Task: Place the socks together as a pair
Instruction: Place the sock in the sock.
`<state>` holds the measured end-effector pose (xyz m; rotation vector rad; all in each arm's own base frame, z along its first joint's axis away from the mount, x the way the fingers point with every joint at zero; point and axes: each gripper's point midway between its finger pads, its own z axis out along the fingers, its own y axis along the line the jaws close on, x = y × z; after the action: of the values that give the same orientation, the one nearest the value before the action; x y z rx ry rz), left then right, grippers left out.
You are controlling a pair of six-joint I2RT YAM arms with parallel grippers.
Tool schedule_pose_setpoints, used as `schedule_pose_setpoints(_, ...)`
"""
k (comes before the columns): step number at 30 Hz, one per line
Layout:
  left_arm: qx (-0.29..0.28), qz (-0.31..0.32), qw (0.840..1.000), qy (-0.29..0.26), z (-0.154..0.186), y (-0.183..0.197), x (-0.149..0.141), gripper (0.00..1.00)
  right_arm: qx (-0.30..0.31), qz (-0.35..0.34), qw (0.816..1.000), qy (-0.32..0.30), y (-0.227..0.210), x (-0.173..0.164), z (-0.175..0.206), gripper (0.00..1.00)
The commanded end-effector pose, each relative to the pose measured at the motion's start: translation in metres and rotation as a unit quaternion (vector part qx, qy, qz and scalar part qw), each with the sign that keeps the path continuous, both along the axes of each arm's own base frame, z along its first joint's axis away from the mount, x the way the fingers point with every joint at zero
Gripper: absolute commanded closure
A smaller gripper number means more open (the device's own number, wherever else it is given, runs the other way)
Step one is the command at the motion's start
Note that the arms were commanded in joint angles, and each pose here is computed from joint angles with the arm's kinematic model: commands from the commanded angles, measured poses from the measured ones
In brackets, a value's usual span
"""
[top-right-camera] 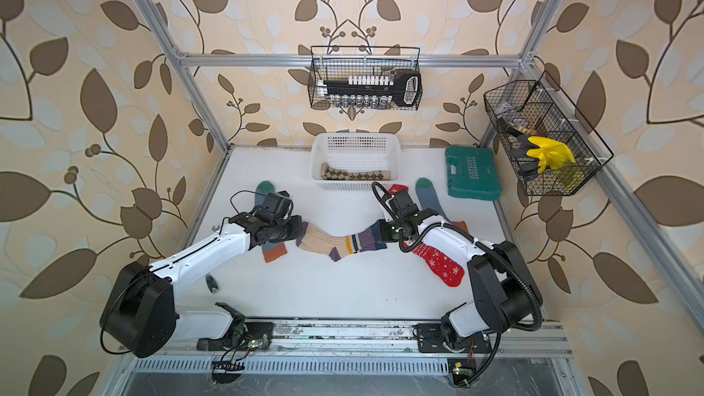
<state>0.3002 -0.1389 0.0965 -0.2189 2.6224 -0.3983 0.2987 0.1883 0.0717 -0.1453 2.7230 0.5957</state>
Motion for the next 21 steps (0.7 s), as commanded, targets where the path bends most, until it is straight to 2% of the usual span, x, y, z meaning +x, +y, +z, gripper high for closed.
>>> schedule_pose_setpoints(1, -0.006, -0.009, 1.000, -0.016, 0.013, -0.003, 0.009, 1.00, 0.001, 0.007, 1.000, 0.002, 0.002, 0.003, 0.000, 1.00)
schedule_pose_setpoints(11, -0.004, -0.003, 1.000, -0.025, 0.024, 0.003, 0.011, 1.00, 0.012, 0.008, 1.000, -0.016, 0.004, 0.003, 0.021, 1.00)
schedule_pose_setpoints(17, 0.000, 0.000, 1.000, -0.029, 0.026, 0.004, 0.014, 1.00, 0.009, 0.007, 1.000, -0.015, 0.004, 0.006, 0.018, 1.00)
schedule_pose_setpoints(21, 0.010, 0.008, 1.000, -0.018, 0.013, 0.011, 0.018, 1.00, 0.002, 0.007, 1.000, -0.004, 0.004, 0.008, 0.006, 1.00)
